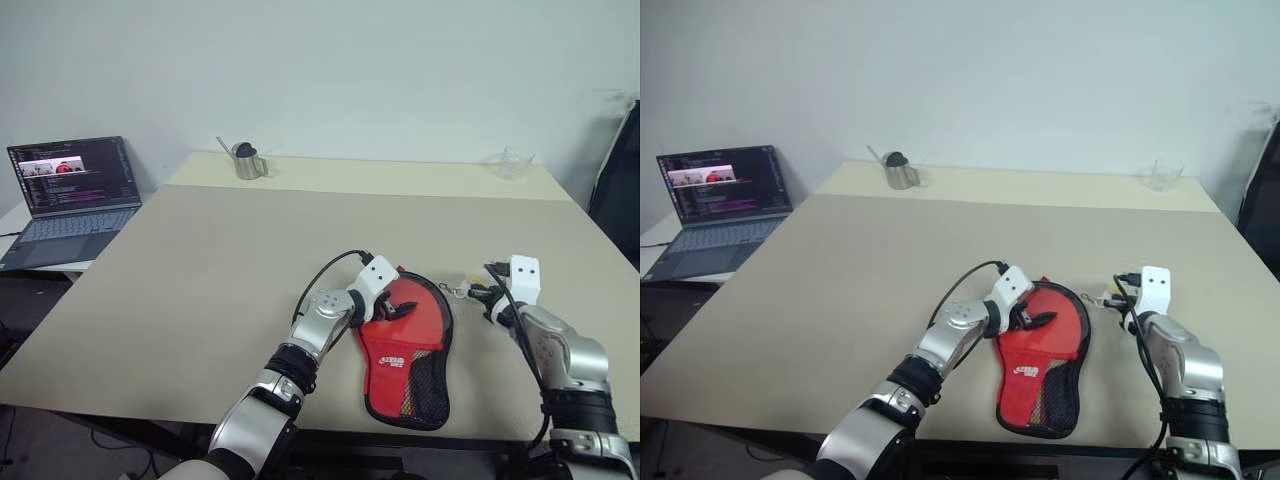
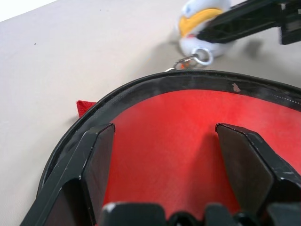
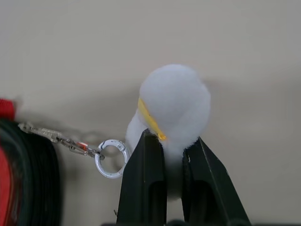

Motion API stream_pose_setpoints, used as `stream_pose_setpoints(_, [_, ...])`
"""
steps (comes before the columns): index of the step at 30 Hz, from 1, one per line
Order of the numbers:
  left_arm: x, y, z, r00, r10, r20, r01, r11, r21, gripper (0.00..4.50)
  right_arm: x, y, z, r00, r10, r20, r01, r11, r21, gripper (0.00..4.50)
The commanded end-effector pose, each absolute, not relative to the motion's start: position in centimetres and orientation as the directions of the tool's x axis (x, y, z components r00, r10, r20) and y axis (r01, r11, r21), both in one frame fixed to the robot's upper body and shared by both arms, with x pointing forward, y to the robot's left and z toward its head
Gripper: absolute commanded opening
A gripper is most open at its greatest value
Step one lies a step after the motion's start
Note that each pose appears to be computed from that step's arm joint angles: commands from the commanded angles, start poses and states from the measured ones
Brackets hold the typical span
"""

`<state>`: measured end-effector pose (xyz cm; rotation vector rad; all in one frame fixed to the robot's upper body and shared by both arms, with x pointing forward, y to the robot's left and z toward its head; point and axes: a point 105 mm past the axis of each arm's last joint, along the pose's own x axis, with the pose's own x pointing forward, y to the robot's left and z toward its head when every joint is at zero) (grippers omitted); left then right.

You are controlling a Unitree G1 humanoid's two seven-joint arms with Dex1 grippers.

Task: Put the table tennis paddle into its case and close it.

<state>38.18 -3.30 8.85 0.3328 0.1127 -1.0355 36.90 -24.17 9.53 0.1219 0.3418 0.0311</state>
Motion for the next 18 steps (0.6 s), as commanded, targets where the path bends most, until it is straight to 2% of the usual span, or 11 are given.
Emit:
stream_pose_setpoints(1, [37.5, -3.0, 6.4, 0.483, -0.813, -0.324, 0.876, 0.449, 0.18, 3.75, 35.1, -24.7, 9.9, 0.937, 0.105, -0.333, -0.072, 0.991, 0.112, 0.02])
stream_pose_setpoints(3, [37.5, -3.1, 6.3, 0.479, -0.815, -0.325, 0.878, 0.445, 0.178, 3.75, 34.1, -24.1, 9.7, 0.922, 0.169, -0.347, -0.139, 0.984, 0.112, 0.02])
stream_pose_setpoints(10, [37.3, -3.3, 6.3, 0.471, -0.819, -0.327, 0.882, 0.438, 0.175, 3.75, 31.8, -23.3, 9.4, 0.886, 0.279, -0.371, -0.253, 0.96, 0.119, 0.02])
stream_pose_setpoints(18, [37.3, -3.4, 6.2, 0.465, -0.821, -0.33, 0.885, 0.431, 0.176, 3.75, 29.4, -23.3, 8.6, 0.835, 0.349, -0.425, -0.336, 0.935, 0.108, 0.02])
